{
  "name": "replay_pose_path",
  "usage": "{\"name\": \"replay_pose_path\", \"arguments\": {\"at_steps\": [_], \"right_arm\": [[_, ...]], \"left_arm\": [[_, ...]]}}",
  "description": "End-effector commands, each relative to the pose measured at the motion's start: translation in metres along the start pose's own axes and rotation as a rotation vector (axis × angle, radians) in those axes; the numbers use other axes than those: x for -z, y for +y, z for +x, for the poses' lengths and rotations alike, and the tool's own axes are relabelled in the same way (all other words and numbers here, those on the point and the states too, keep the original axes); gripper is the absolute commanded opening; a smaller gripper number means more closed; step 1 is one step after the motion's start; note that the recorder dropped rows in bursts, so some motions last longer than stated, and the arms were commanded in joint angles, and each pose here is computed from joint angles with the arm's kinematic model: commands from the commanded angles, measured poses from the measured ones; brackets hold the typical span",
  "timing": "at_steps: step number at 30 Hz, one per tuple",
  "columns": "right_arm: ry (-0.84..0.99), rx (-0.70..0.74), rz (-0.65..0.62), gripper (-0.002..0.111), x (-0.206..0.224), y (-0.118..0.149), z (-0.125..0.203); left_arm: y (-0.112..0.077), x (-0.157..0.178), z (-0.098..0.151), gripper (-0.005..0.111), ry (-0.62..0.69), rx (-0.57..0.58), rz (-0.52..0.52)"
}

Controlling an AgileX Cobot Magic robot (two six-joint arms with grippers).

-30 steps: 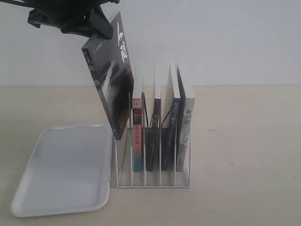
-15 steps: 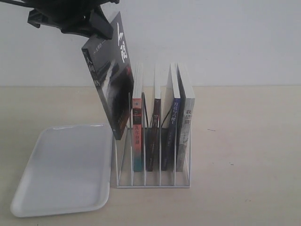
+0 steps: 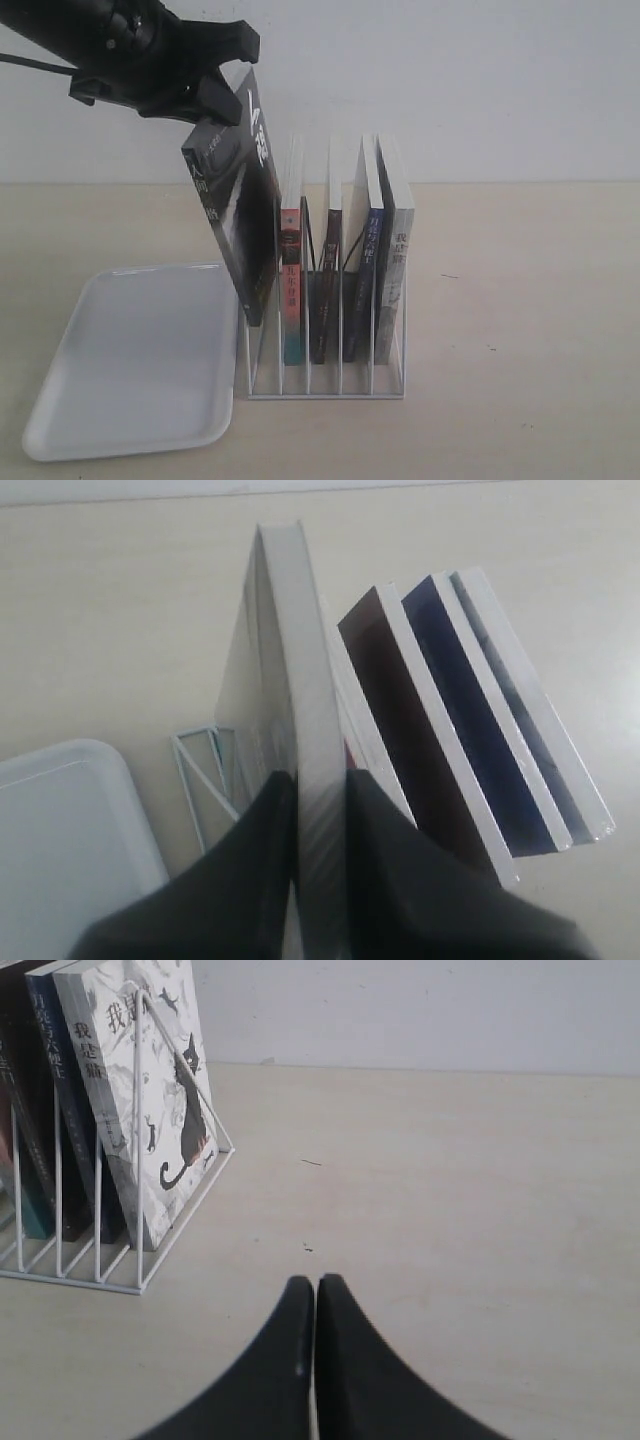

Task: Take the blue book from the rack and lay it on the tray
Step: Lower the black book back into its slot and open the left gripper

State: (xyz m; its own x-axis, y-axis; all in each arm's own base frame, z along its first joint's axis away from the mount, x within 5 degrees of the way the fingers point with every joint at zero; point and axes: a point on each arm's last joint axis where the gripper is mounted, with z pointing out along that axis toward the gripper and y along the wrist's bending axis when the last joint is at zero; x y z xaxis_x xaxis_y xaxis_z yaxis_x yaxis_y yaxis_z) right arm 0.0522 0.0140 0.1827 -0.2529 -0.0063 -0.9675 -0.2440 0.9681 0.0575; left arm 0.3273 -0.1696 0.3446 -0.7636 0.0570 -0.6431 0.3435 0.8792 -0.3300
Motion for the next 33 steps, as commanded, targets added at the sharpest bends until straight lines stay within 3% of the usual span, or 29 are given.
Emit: {"name": "replay_pose_path", "arguments": {"at_steps": [1, 18, 27, 33], "right_arm": [[-0.011, 0.004, 0.002, 0.000, 0.000, 0.000, -0.001], [-0.011, 0.004, 0.002, 0.000, 0.000, 0.000, -0.001], [-0.011, 0.004, 0.002, 0.000, 0.000, 0.000, -0.001], [-0.011, 0.004, 0.002, 0.000, 0.000, 0.000, -0.001]], "left_arm": [[0.001, -0.009, 0.002, 0.004, -0.011, 0.032, 0.007], [0.011, -0.043, 0.010, 0.006, 0.055, 0.078, -0.017], [0.011, -0.043, 0.010, 0.040, 0.057, 0.067, -0.017], [0.011, -0.043, 0.010, 0.045, 0.064, 0.066, -0.017]]}}
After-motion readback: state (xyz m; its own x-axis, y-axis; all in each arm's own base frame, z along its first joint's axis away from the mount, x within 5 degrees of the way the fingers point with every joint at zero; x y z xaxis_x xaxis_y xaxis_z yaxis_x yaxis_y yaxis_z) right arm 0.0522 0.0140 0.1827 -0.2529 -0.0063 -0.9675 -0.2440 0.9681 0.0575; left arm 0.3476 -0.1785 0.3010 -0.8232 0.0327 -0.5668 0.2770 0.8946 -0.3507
